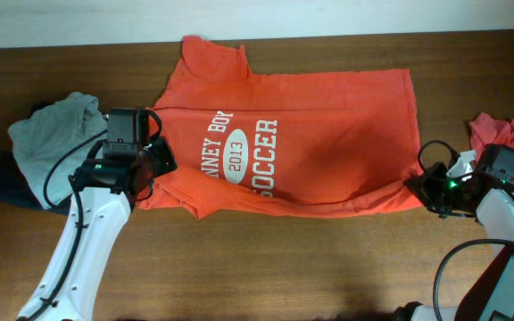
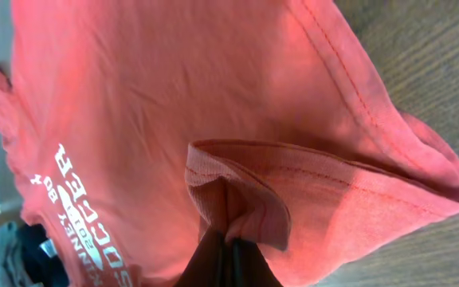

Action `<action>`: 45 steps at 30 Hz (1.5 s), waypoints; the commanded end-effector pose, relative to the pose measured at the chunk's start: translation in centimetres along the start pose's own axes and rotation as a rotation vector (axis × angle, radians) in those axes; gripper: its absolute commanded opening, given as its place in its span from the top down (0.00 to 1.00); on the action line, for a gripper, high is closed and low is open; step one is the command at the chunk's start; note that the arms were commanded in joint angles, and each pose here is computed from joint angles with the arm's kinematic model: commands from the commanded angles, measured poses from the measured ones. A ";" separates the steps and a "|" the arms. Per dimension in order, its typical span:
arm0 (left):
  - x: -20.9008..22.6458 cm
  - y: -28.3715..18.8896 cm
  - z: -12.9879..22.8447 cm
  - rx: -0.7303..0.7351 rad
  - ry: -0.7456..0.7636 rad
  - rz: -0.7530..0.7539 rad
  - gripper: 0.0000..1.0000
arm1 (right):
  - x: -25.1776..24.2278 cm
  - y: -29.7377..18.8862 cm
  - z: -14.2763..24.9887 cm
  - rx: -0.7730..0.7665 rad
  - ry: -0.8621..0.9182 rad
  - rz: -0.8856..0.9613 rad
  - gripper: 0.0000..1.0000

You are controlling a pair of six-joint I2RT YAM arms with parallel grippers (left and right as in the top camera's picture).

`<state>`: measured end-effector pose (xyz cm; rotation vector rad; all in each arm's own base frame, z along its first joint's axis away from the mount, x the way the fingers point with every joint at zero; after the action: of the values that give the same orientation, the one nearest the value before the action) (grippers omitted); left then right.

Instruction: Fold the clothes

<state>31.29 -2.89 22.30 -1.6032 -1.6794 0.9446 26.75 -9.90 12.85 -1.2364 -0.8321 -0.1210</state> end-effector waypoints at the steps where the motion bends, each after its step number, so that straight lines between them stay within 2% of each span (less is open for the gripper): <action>1: 0.6 -0.2 -0.7 -0.029 0.009 -0.055 0.99 | 0.8 -0.1 -0.6 -0.011 0.028 -0.041 0.96; 20: 0.9 3.0 0.0 0.062 0.037 -0.115 0.99 | 1.9 -0.3 -1.9 -0.094 -0.037 -0.100 0.94; 21: 0.9 3.0 0.0 0.059 0.038 -0.115 1.00 | 1.9 -0.3 -1.9 -0.094 -0.036 -0.100 0.90; 23: 0.9 3.0 -0.1 0.053 0.037 -0.114 0.99 | 1.9 -0.3 -1.9 -0.091 -0.035 -0.100 0.44; 24: 0.9 3.0 -0.1 0.053 0.037 -0.115 0.91 | 1.9 -0.3 -1.8 -0.086 -0.034 -0.103 0.30; 25: 0.9 2.9 -0.1 0.052 0.038 -0.119 0.82 | 1.9 -0.3 -1.8 -0.083 -0.034 -0.106 0.26; 26: 1.0 2.9 -0.1 0.054 0.043 -0.129 0.70 | 1.9 -0.3 -1.8 -0.082 -0.034 -0.106 0.25; 28: 1.0 2.8 0.0 0.062 0.070 -0.132 0.56 | 2.0 -0.3 -1.7 -0.079 -0.034 -0.110 0.24; 30: 1.1 2.6 0.1 0.080 0.074 -0.134 0.50 | 2.0 -0.3 -1.6 -0.062 -0.033 -0.124 0.23; 31: 1.0 2.5 0.2 0.093 0.075 -0.130 0.50 | 2.1 -0.3 -1.5 -0.051 -0.032 -0.131 0.23; 33: 0.3 2.3 1.0 0.159 0.096 -0.037 0.62 | 2.1 -0.3 -1.1 -0.017 -0.022 -0.143 0.23; 35: -0.7 2.3 1.9 0.213 0.152 0.078 0.66 | 1.9 -0.2 -0.8 0.003 -0.018 -0.137 0.23; 42: -4.4 2.8 5.6 0.384 0.363 0.154 0.65 | 1.0 -0.2 0.2 0.060 -0.029 -0.089 0.23; 45: -5.5 4.0 7.3 0.444 0.443 0.112 0.57 | 0.9 -0.2 0.4 0.067 -0.030 -0.082 0.23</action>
<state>28.57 -7.77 17.16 -1.5161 -1.1168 0.9115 26.82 -9.31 13.22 -1.1556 -0.8579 -0.1535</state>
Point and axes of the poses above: each gripper's point midway between its finger pads, its own y axis out along the fingers, its own x axis along the line the jaws close on, z = x × y, the point moved 9 cm from there along -y, back along the fingers, and after that the axes turned 15 degrees about y, right-handed, at the moved point
